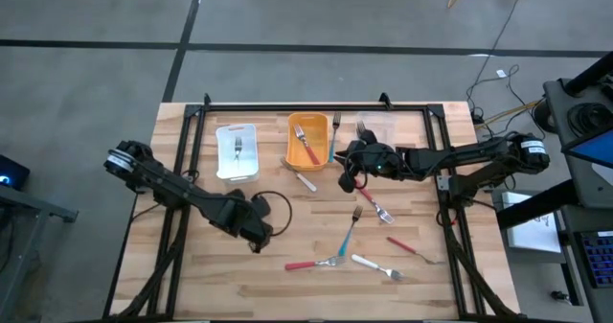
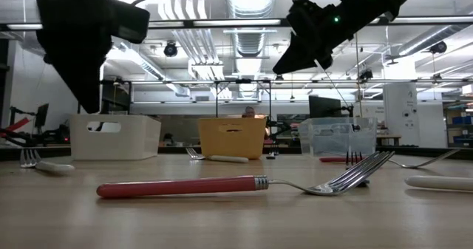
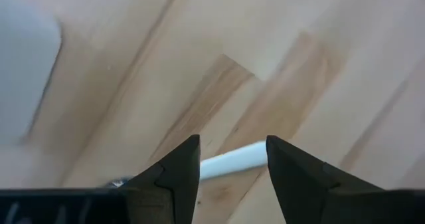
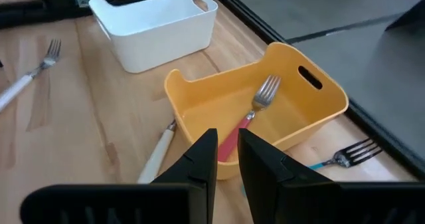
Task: Sort silverware by color (type)
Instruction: Put the white fork into the white bin
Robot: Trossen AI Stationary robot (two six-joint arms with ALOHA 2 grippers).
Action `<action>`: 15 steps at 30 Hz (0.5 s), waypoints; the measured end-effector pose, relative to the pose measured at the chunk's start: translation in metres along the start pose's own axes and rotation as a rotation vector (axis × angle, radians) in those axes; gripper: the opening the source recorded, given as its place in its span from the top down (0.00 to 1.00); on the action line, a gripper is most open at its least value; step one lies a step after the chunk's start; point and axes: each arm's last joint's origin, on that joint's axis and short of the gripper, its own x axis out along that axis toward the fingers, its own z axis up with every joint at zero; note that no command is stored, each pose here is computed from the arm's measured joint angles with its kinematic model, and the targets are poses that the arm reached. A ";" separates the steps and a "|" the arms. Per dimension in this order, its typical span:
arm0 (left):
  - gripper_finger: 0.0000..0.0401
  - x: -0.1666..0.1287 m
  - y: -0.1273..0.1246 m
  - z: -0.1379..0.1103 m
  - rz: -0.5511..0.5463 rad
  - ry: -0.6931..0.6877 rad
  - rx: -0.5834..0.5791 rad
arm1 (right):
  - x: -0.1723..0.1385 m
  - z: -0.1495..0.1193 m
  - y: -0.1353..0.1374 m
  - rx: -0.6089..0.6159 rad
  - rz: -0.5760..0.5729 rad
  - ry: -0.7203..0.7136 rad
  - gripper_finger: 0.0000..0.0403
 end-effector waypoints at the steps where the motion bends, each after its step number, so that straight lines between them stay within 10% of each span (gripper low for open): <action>1: 0.62 0.000 0.000 0.000 0.004 -0.007 -0.053 | 0.000 0.001 0.000 -0.014 -0.001 -0.001 0.87; 15: 0.62 -0.033 0.002 -0.012 -0.154 -0.002 -0.797 | 0.002 0.018 -0.021 -0.354 -0.067 0.060 0.87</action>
